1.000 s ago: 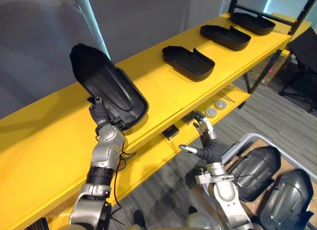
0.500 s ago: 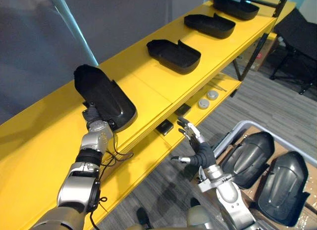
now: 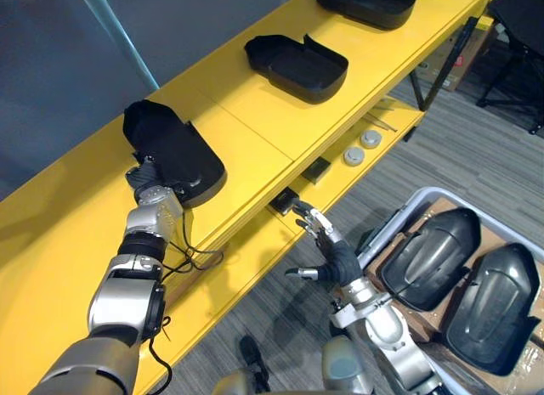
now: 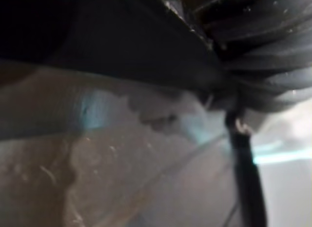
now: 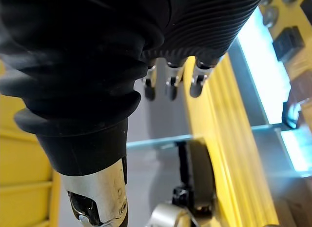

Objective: Walk over and take plastic housings, then place them on the shelf

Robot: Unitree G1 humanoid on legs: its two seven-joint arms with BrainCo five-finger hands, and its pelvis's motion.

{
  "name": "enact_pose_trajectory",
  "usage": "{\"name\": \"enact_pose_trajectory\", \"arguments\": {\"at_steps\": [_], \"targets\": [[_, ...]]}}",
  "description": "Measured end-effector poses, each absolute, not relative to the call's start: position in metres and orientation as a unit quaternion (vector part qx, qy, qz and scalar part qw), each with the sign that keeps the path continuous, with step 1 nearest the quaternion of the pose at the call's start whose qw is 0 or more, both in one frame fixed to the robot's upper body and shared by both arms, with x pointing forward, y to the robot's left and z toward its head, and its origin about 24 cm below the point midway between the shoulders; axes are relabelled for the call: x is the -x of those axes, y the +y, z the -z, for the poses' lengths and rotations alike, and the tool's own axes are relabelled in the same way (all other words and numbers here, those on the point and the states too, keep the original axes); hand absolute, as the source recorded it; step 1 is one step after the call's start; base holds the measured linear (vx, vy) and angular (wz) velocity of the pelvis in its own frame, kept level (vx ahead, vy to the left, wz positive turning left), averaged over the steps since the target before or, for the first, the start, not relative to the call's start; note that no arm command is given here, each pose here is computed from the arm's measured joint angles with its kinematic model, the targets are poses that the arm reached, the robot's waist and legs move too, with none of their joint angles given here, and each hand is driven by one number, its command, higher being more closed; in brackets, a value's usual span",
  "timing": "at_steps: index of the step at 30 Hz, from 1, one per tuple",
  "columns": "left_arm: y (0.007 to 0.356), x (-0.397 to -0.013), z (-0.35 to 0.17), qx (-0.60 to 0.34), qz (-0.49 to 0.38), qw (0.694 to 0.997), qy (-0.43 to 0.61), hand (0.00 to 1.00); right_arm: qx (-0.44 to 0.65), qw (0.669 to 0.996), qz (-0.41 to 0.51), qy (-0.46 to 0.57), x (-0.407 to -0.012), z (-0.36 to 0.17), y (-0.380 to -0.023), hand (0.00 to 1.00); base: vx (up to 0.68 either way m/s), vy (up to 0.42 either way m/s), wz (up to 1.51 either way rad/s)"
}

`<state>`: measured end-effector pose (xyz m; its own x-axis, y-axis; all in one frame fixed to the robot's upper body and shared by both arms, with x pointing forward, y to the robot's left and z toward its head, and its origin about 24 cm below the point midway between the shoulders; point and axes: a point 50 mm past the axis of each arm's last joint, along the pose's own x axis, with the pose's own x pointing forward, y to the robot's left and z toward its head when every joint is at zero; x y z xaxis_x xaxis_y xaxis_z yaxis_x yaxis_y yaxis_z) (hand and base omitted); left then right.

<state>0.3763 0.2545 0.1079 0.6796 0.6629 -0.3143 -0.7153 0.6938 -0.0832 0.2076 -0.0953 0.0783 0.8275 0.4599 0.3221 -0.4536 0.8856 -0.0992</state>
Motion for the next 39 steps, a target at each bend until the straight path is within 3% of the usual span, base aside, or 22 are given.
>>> {"name": "enact_pose_trajectory", "arguments": {"at_steps": [16,27,29,34,36,39], "targets": [[0.267,-0.373,-0.109,0.146,-0.42,0.888,0.117,0.0,0.006,0.955,-0.239,-0.176,-0.202,-0.082,-0.103,0.0,0.0,0.001,-0.06],[0.269,-0.368,-0.174,0.208,-0.462,0.859,-0.073,0.0,-0.008,0.957,-0.239,-0.163,-0.193,-0.07,-0.086,0.0,0.02,0.0,0.08],[0.274,-0.36,-0.174,0.2,-0.466,0.857,-0.096,0.0,-0.006,0.961,-0.229,-0.156,-0.192,-0.066,-0.083,0.0,0.02,0.003,0.01],[0.272,-0.319,-0.188,0.067,-0.456,0.857,-0.231,0.0,-0.005,0.971,-0.193,-0.143,-0.186,-0.06,-0.082,0.0,0.04,0.004,0.16],[0.265,-0.299,-0.189,0.037,-0.434,0.858,-0.271,0.0,-0.009,0.974,-0.18,-0.138,-0.185,-0.059,-0.083,0.0,0.03,0.0,0.19],[0.229,-0.25,-0.16,0.026,-0.373,0.884,-0.281,0.0,-0.026,0.984,-0.125,-0.122,-0.183,-0.054,-0.093,0.0,0.04,0.006,0.21]]}}
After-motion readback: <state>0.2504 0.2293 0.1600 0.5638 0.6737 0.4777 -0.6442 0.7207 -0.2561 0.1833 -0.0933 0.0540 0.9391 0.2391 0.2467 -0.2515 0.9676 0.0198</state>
